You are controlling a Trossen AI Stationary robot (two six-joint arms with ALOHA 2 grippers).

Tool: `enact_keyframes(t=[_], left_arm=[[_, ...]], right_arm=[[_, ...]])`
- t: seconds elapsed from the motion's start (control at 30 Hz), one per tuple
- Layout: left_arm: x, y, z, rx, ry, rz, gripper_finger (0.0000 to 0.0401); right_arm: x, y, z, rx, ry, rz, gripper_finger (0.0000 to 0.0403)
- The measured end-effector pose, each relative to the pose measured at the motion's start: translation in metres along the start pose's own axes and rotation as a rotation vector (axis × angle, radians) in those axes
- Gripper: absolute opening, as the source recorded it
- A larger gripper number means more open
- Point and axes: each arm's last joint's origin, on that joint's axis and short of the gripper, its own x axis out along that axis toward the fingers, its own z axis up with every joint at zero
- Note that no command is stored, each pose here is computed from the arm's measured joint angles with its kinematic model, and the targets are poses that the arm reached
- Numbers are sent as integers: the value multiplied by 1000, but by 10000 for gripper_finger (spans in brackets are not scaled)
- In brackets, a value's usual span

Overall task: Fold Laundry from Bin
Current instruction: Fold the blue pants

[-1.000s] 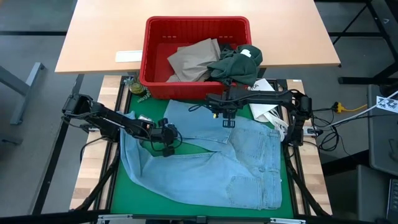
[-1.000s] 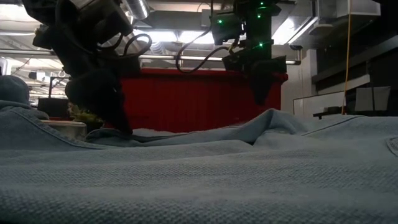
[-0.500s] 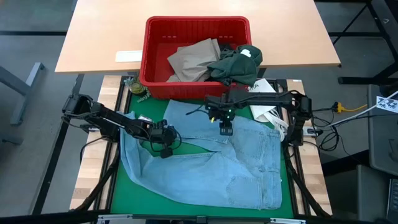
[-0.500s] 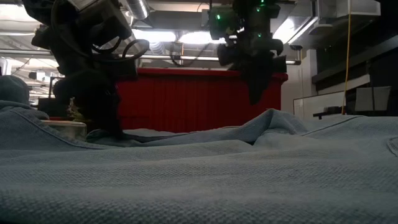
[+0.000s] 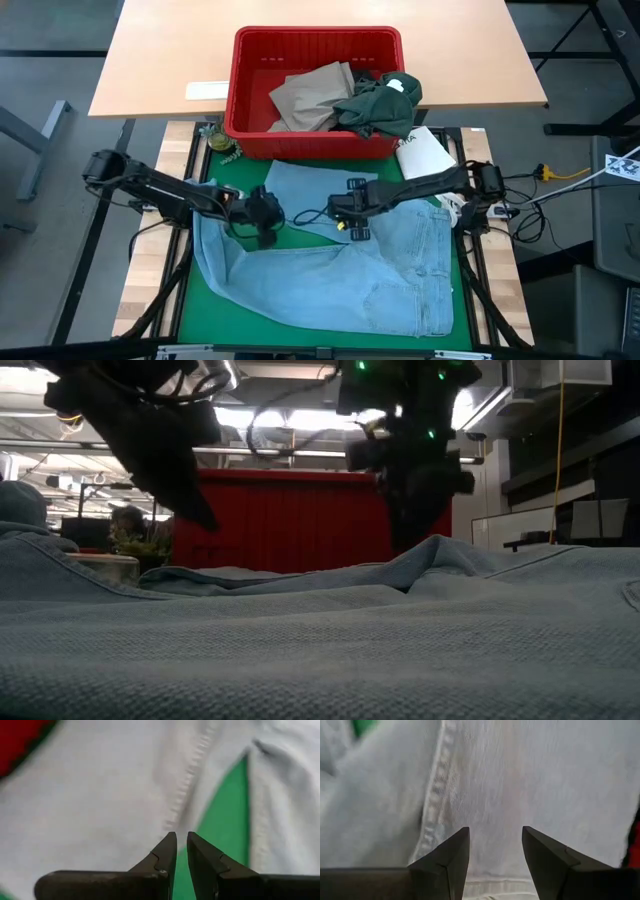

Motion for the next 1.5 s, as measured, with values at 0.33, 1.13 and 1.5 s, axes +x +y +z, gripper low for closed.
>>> enact_keyframes(t=[0.33,1.13,1.5], left_arm=[[18,10,-34,-79,187,165,41],[-37,14,3,19,364,194,41],[-92,24,32,32,406,283,41]], right_arm=[[35,11,-18,47,-22,45,182],[22,9,-10,42,-20,92,182],[18,7,-5,47,-47,85,182]])
